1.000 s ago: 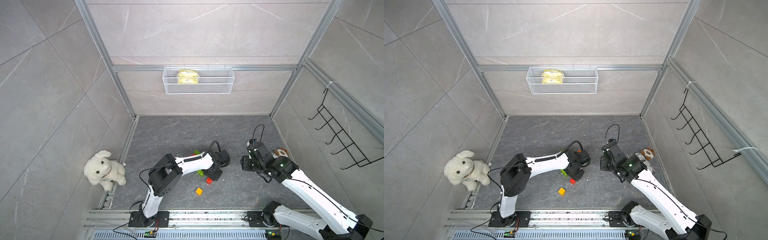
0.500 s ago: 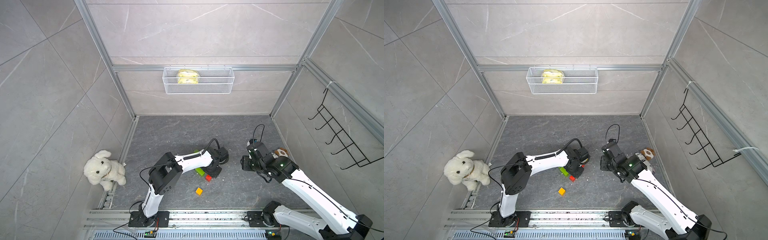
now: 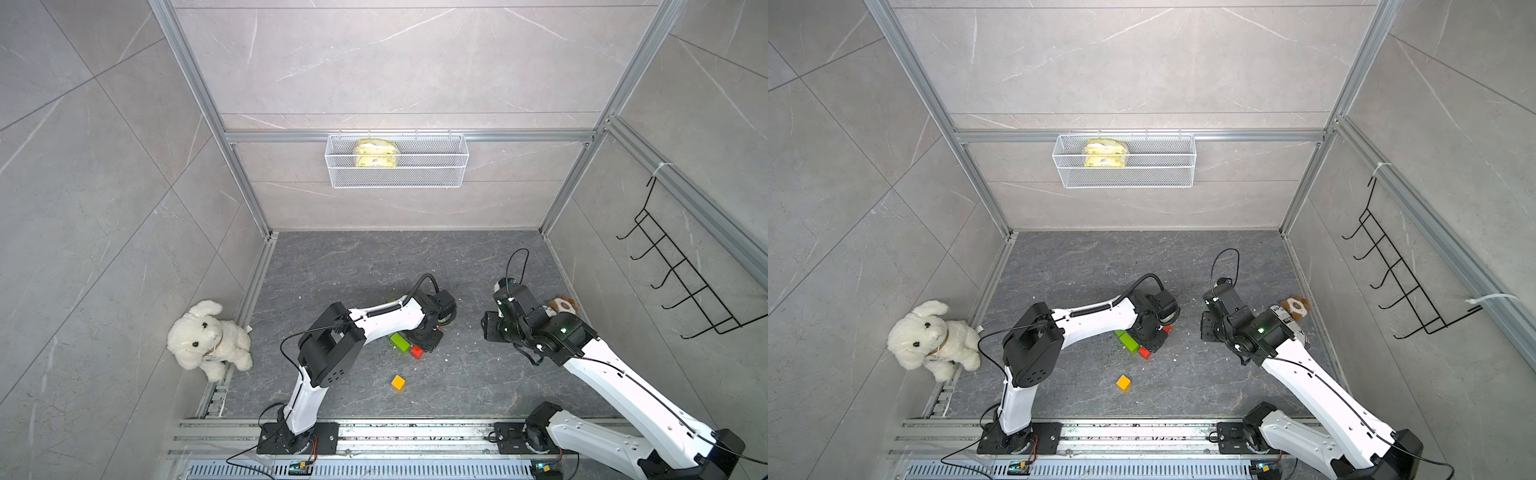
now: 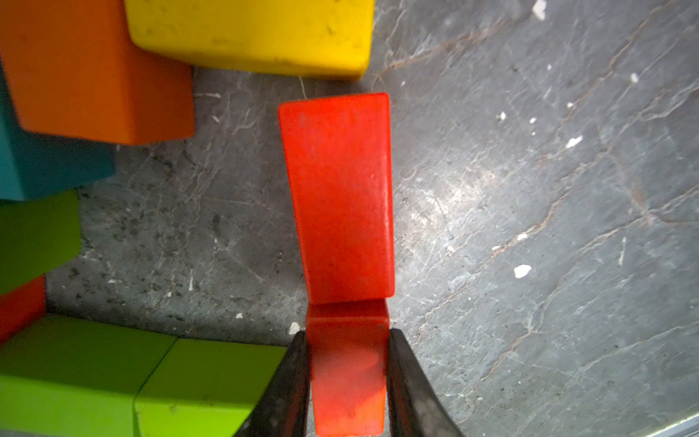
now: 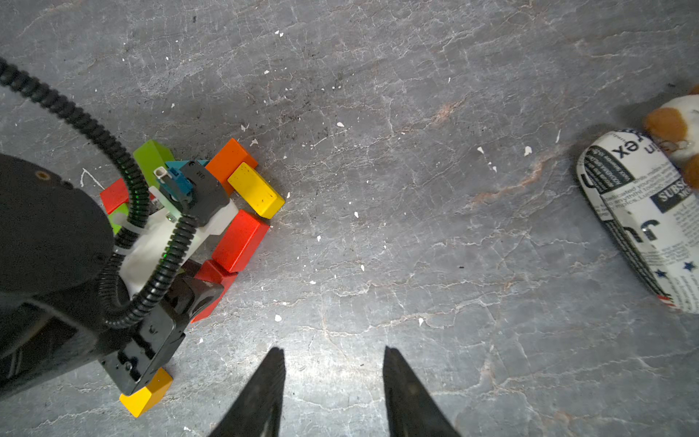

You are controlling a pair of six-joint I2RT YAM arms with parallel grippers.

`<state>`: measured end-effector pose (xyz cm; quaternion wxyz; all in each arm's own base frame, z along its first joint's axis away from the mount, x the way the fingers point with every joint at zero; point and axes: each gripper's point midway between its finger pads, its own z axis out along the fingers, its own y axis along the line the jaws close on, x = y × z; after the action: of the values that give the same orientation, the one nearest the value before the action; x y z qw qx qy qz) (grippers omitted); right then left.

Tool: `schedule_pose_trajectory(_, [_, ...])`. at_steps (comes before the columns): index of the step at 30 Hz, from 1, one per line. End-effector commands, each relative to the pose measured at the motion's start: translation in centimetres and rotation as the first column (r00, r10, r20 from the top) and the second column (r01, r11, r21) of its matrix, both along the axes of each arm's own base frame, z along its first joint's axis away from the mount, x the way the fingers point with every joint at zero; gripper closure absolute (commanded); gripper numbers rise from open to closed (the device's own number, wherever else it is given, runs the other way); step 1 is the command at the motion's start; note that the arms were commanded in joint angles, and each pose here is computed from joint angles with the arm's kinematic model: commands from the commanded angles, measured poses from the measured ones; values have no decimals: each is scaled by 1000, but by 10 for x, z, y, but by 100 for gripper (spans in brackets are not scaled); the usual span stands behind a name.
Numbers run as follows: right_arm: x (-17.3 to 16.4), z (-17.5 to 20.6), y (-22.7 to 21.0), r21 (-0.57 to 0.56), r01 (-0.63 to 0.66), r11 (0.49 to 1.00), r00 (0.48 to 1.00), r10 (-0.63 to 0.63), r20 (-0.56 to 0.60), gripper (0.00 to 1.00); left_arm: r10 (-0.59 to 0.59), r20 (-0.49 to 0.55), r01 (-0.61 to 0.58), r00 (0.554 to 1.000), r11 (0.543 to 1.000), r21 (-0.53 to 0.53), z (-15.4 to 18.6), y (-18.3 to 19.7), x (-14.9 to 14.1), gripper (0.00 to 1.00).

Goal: Assemble a heart with building blocks
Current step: Assemble the building block at the center of the board.

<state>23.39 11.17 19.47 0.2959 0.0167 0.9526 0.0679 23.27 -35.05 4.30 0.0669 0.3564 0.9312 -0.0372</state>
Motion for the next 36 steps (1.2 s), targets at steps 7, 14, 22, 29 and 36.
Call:
schedule_pose_trajectory(7, [-3, -5, -3, -6, 4, 1000, 1000, -4, -20, 54, -15, 7, 15, 1000, 1000, -8, -1, -6, 9, 70])
schedule_pose_trajectory(14, [-4, -5, 0, 1, -17, 1000, 1000, 17, -25, 54, -1, 34, 1, 999, 1000, -2, 7, -2, 13, 52])
schedule_pose_trajectory(22, [-24, -25, 32, 23, -189, 982, 979, 190, -76, 40, 112, 93, -107, 989, 992, -60, 56, 29, 26, 44])
schedule_pose_trajectory(29, [-69, -60, 102, -6, -394, 919, 913, 390, -122, 31, 338, 121, -304, 933, 923, -235, 118, 90, 17, 36])
schedule_pose_trajectory(36, [-68, -67, 120, -15, -404, 914, 909, 400, -120, 28, 426, 94, -379, 900, 871, -312, 131, 121, -13, 34])
